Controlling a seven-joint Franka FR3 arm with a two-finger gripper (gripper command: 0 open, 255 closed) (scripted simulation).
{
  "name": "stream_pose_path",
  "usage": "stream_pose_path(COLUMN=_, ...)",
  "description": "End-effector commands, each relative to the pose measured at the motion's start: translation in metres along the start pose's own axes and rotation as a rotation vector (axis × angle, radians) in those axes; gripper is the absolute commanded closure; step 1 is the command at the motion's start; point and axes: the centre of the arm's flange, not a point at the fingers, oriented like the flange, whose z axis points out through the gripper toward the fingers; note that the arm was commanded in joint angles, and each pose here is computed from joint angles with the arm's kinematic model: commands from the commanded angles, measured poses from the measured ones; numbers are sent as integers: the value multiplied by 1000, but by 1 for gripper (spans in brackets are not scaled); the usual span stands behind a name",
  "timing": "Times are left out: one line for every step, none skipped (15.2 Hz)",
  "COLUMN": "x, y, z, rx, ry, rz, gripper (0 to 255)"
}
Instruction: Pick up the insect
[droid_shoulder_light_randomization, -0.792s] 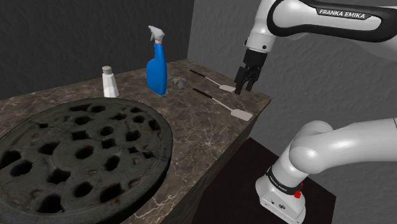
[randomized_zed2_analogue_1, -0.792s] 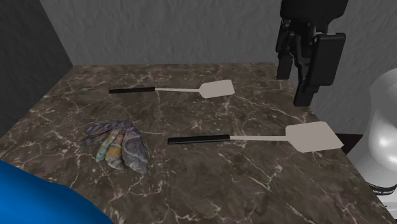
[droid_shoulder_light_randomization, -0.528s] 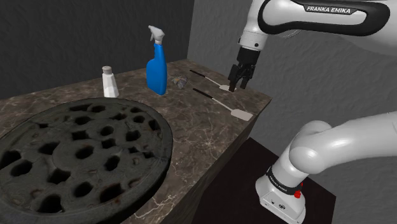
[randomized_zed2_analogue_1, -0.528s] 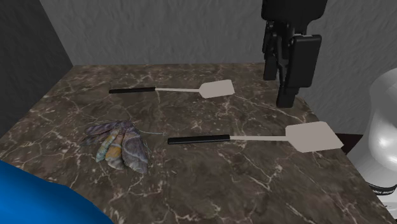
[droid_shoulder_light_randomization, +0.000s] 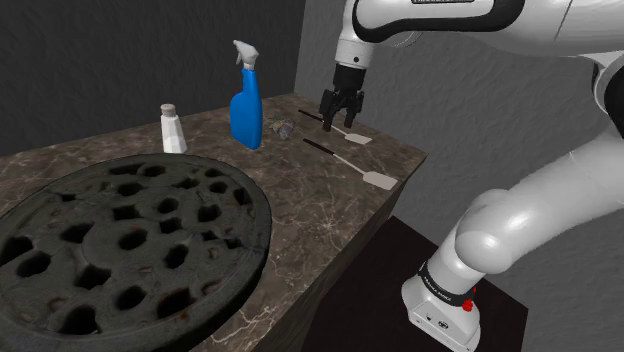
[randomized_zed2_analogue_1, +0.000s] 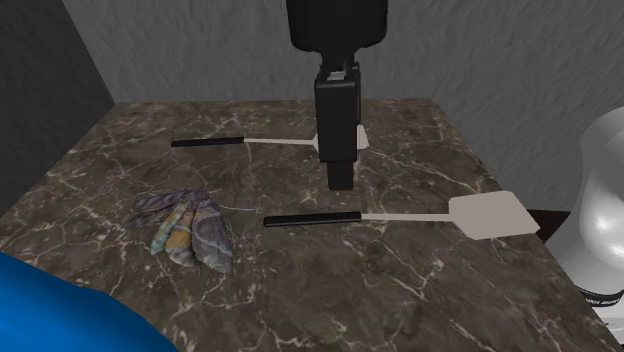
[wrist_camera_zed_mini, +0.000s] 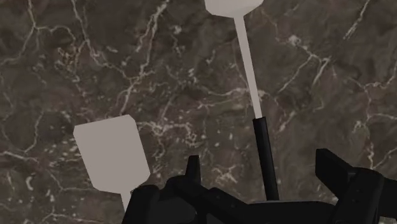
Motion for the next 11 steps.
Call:
stream_pose_path(x=30, y=-3, z=-1, rx=-5, ry=-3, rz=6, gripper=0)
stream_pose_path(x=43, y=-7, z=-1, rx=-7, ry=-5, rz=8, gripper=0)
stream_pose_path(x=56, y=-10, z=-2, rx=-9, ry=-6, rz=11, gripper=0)
stream_pose_path(x=69, y=-14, z=-2, rx=-12, ry=-8, rz=13, gripper=0)
stream_pose_path(x=82, y=-17, z=-2, rx=-14, ry=-10, rz=16, gripper=0)
stream_pose_path(x=95, y=-21, z=-2, rx=-16, ry=-11, rz=19, gripper=0)
stream_pose_path(x=109, y=-24, z=-2, rx=-18, ry=-13, rz=21, gripper=0)
stream_pose_path(x=122, y=-27, z=-2, rx=-21, ry=-15, rz=24, gripper=0)
stream_pose_path(x=135, y=-30, z=-2, rx=-23, ry=-16, rz=26, gripper=0)
stream_pose_path(x=148, y=-34, z=-2, rx=-25, ry=-18, rz=29, gripper=0)
stream_pose_path(x=161, y=-37, z=-2, rx=-28, ry=-20, rz=31, gripper=0)
